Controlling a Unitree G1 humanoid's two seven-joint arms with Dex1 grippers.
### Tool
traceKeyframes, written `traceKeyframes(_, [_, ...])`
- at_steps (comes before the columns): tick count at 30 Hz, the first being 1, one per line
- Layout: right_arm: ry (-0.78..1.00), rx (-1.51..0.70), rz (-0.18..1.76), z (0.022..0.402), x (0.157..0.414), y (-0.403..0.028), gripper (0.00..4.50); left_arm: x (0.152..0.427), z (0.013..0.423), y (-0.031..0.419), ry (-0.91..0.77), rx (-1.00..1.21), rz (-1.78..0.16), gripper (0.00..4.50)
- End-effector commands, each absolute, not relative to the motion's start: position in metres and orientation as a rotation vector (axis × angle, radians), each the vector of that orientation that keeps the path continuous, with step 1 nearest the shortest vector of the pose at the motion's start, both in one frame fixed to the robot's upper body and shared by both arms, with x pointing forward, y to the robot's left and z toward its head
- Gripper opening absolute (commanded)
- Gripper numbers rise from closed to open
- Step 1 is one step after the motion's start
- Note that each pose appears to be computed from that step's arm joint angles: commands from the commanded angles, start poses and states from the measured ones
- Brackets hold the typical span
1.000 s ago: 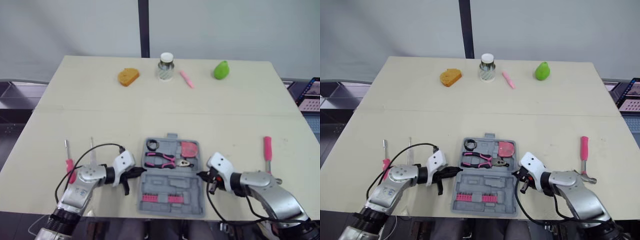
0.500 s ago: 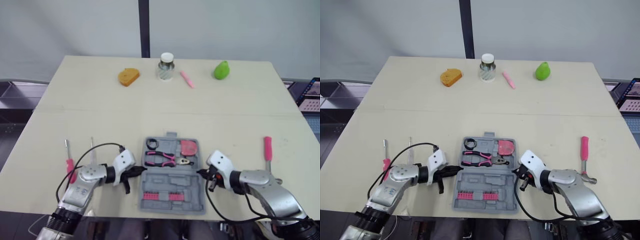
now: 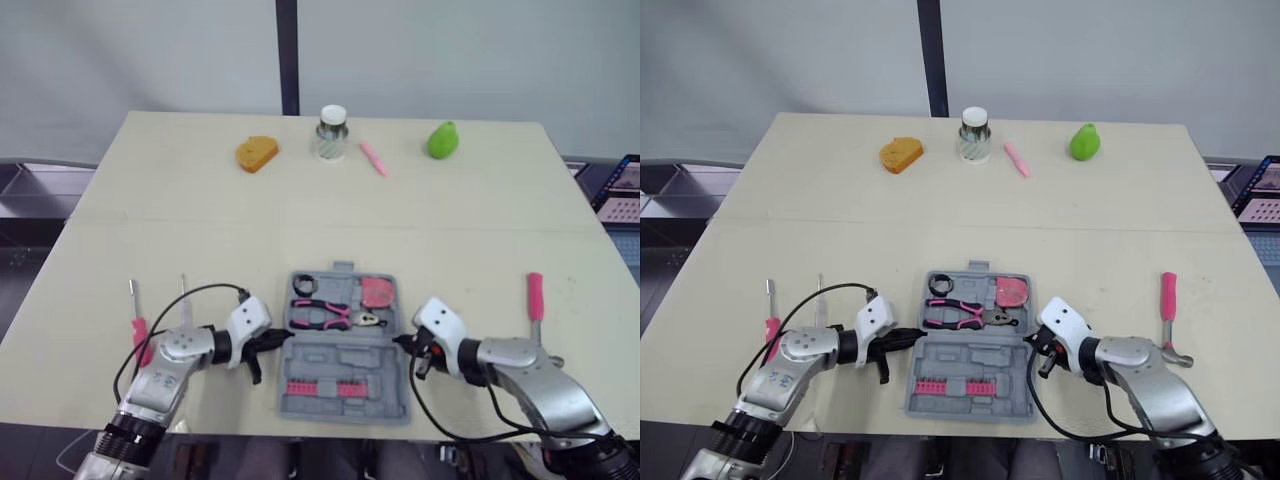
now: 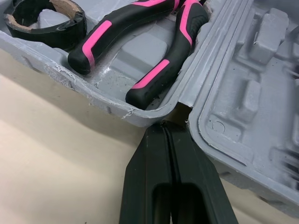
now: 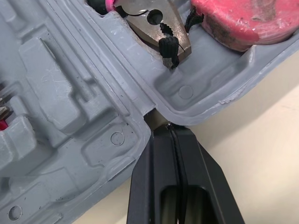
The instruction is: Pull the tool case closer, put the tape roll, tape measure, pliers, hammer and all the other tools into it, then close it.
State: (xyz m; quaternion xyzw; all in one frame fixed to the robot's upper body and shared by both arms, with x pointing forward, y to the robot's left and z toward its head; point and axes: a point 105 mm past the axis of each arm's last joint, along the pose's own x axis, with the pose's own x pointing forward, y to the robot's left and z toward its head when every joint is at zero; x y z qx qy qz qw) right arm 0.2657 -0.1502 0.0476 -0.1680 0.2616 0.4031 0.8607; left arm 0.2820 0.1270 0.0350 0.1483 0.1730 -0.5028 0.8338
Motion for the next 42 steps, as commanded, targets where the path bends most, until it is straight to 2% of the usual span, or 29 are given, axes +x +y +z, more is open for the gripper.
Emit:
traceKeyframes(1, [0.48, -0.34, 0.904, 0.0584, 0.2657, -0.1322, 0.04, 0.2878, 0.0398, 0.1229, 0.337, 0.326, -1.053, 0.06])
traceKeyframes(42, [0.449, -0.33, 0.899, 0.0625, 0.2738, -0.1261, 0.04, 0.2921, 0.0411, 0.1247, 0.331, 0.335, -1.034, 0.06])
